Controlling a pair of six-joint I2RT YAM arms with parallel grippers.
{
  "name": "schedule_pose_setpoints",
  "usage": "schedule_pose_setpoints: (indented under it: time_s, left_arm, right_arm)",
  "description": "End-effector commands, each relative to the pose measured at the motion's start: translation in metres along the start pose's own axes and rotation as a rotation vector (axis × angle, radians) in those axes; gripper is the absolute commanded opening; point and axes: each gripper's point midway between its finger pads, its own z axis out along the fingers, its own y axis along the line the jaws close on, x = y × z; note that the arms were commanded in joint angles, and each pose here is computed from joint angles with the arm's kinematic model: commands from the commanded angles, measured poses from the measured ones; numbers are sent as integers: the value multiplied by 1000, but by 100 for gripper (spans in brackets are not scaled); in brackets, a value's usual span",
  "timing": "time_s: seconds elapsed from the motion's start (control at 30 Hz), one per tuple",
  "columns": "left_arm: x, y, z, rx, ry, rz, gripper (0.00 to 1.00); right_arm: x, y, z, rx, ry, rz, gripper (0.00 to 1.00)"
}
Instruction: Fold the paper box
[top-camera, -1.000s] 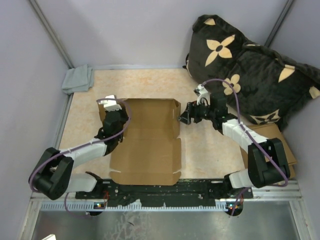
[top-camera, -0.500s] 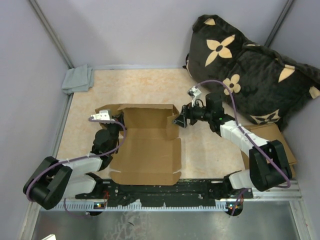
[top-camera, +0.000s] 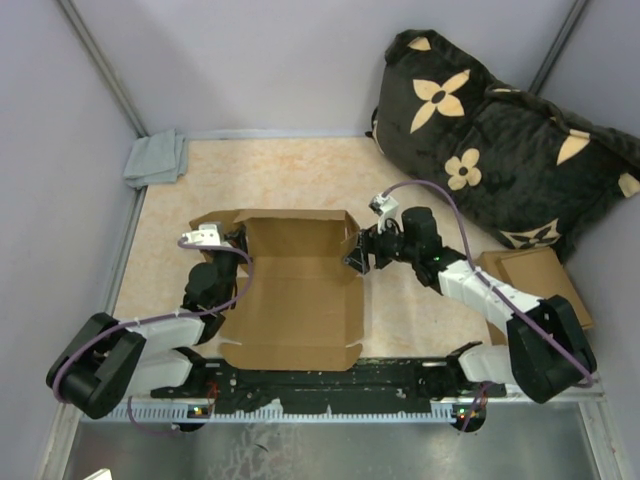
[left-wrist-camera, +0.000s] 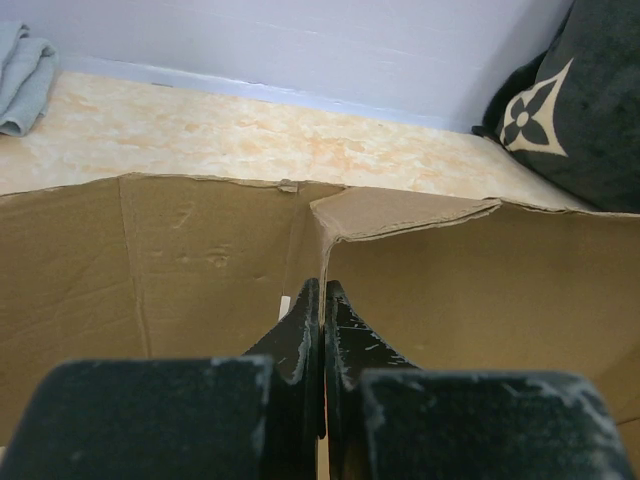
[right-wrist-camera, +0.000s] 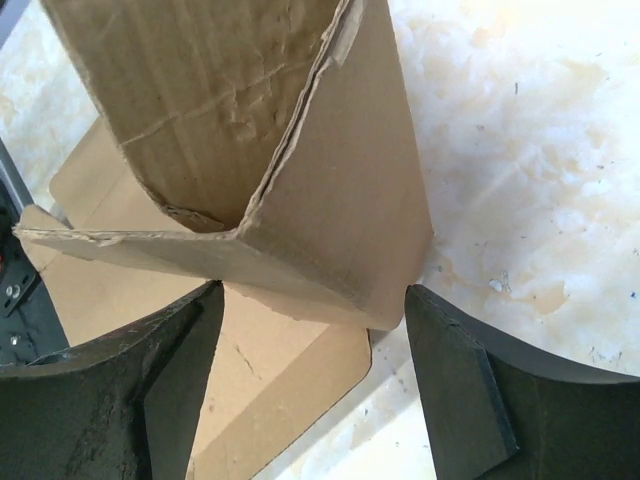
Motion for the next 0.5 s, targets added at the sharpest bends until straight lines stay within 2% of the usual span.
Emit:
schedule_pose_setpoints:
  time_s: [0.0,0.47]
  left_arm:
    - [10,8,-4,-24,28,53,0]
    - [11,5,-4,-11,32,76,0]
  right_arm:
    - [-40,15,-9,-25,-166,-60,74]
    - [-61,20,5,-51,-204,-73,70]
